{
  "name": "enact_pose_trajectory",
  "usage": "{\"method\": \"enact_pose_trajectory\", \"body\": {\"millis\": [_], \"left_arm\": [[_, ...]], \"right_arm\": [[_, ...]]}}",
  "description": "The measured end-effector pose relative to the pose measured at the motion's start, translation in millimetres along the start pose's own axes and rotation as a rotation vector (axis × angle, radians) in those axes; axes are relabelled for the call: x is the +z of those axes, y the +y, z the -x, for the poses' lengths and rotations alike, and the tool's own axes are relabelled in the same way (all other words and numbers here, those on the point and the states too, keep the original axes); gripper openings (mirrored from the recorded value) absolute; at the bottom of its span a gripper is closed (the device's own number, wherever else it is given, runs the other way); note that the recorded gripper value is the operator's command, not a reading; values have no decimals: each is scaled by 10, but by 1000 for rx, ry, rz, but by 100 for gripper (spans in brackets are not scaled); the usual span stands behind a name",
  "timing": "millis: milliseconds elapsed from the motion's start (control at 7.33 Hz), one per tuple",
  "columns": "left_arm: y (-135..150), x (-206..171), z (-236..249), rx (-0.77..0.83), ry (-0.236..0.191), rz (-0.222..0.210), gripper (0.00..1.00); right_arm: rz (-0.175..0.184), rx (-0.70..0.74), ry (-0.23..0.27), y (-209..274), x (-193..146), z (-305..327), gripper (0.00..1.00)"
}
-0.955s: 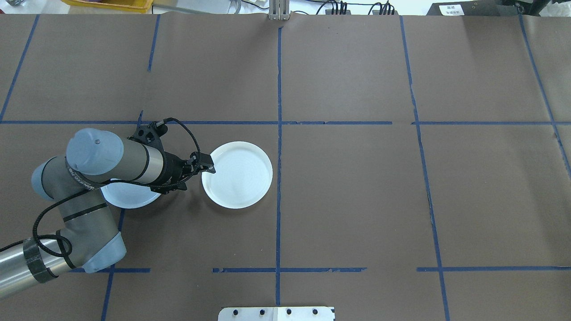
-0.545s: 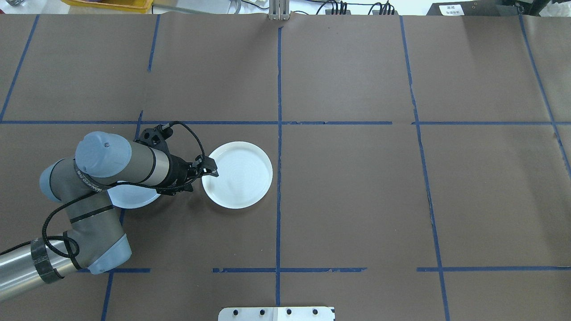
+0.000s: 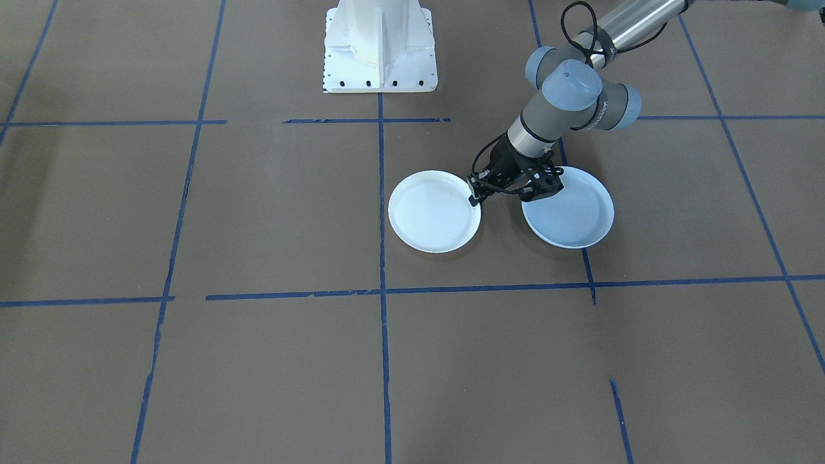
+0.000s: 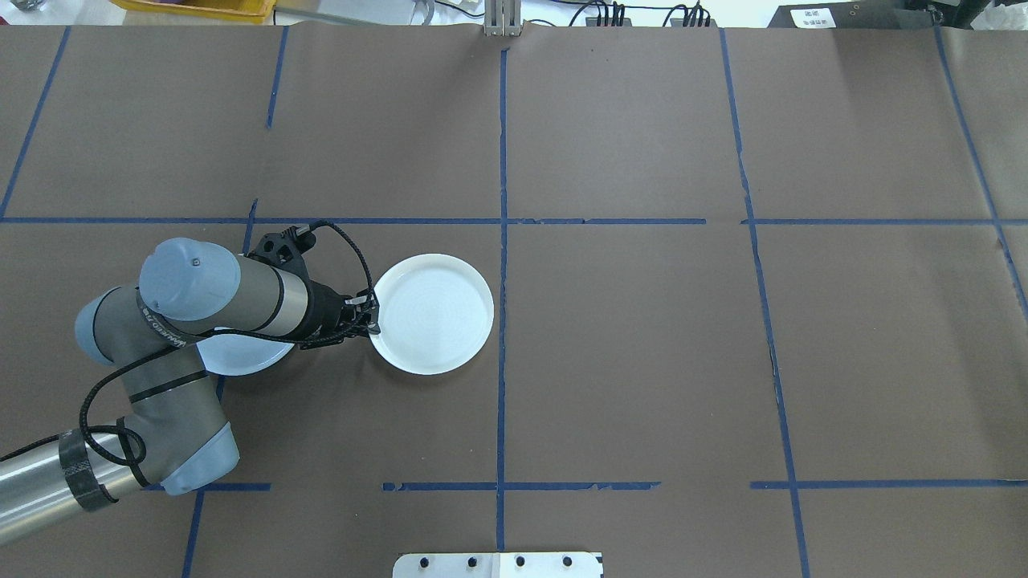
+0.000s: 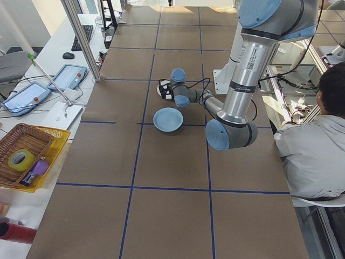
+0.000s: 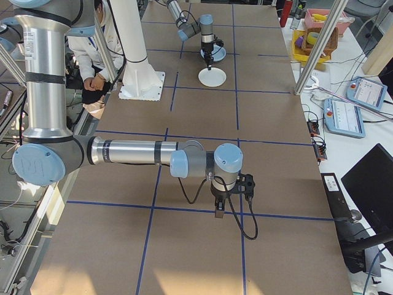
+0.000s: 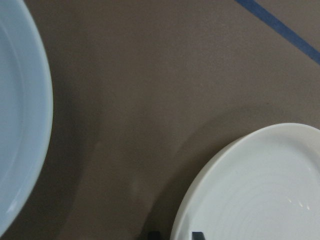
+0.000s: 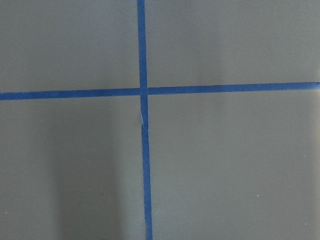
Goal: Stack plate in center
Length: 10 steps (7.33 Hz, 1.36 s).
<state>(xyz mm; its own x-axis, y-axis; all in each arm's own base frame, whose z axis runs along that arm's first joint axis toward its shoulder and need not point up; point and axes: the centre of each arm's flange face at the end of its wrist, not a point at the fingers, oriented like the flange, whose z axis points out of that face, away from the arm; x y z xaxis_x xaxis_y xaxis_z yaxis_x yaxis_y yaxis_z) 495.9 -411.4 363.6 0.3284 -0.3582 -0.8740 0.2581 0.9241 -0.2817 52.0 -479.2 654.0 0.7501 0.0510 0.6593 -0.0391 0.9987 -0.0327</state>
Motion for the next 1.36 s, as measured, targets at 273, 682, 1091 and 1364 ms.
{"method": "enact_pose_trajectory", "body": {"millis": [273, 682, 1091, 1364], "left_arm": [[14, 1, -5, 2, 1, 3, 0], [21, -261, -74, 32, 32, 71, 0], [-392, -990, 359, 199, 55, 24, 0], [-730, -1376, 1067, 301, 26, -17, 0]], "right_arm": [[0, 0, 1, 0, 0, 0, 100], [0, 1, 0, 0, 0, -1, 100], [0, 0, 0, 0, 0, -1, 100], [0, 1, 1, 0, 0, -1, 100]]}}
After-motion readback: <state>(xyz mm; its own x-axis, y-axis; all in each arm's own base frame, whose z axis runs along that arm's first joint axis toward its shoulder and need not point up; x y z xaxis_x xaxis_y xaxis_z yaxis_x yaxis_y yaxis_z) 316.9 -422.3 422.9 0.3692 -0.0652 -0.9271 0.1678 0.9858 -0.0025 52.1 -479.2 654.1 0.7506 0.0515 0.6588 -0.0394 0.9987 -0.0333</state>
